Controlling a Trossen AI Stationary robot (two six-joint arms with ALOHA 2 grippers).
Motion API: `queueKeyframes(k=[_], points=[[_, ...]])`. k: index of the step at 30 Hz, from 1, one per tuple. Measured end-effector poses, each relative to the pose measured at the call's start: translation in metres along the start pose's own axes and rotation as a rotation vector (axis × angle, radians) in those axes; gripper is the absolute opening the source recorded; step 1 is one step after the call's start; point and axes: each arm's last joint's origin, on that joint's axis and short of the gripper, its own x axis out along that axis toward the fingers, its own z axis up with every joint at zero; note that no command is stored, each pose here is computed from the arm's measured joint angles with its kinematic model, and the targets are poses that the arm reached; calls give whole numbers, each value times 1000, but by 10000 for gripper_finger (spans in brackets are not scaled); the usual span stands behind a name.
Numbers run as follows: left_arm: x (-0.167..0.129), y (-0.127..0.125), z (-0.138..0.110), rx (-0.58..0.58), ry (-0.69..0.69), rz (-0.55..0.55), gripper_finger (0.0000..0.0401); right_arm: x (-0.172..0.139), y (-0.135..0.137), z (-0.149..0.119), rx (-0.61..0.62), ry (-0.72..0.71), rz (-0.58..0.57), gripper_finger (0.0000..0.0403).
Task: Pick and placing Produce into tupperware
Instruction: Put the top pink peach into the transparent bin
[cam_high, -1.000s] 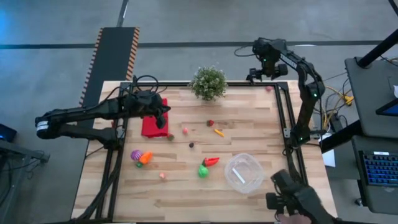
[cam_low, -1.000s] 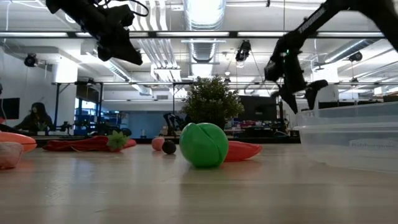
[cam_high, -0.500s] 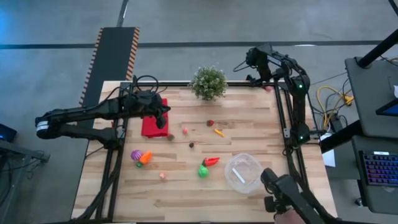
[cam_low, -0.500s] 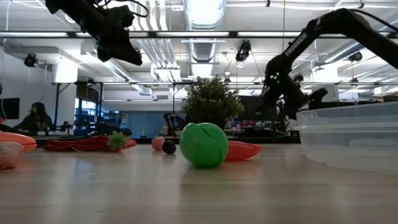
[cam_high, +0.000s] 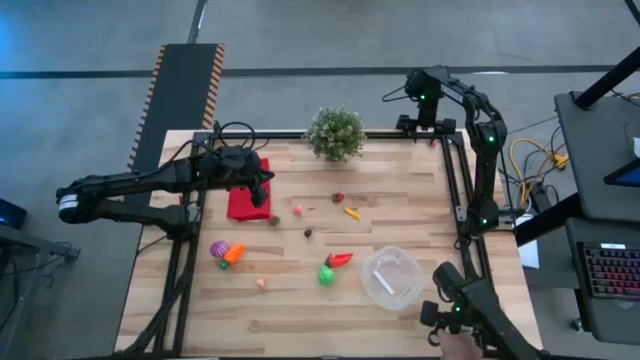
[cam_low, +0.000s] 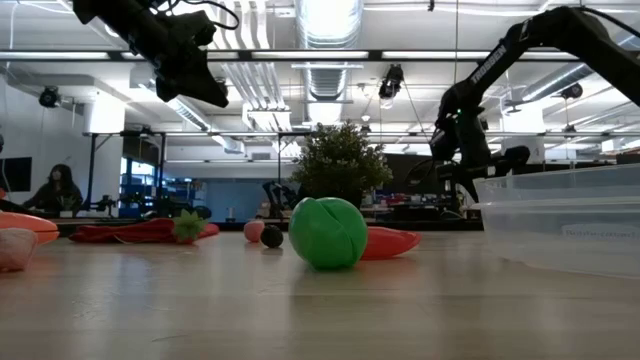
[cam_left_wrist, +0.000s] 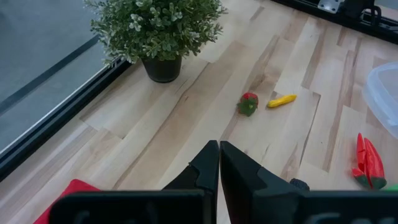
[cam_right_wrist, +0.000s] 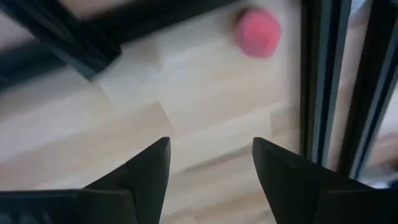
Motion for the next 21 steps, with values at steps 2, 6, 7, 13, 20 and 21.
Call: queueKeyframes(k=[2,6,7,13,20,21], points=[[0,0,0,-2,-1,-2,0,-3,-2,1,41,-13,32,221],[0,0,1,-25,-13,-6,0,-11,-9,-6,234,-37,46,221],[0,0,1,-27,-15,-7,0,-14,-10,-11,265,-58,52,221],[1,0,1,-27,-15,-10,0,-42,-24,-59,231,-191,185,221],[1,0,1,-26,-15,-10,0,-30,-63,-128,537,-292,364,221],[1,0,1,-22,-15,-10,0,-24,-67,-135,613,-283,392,221]])
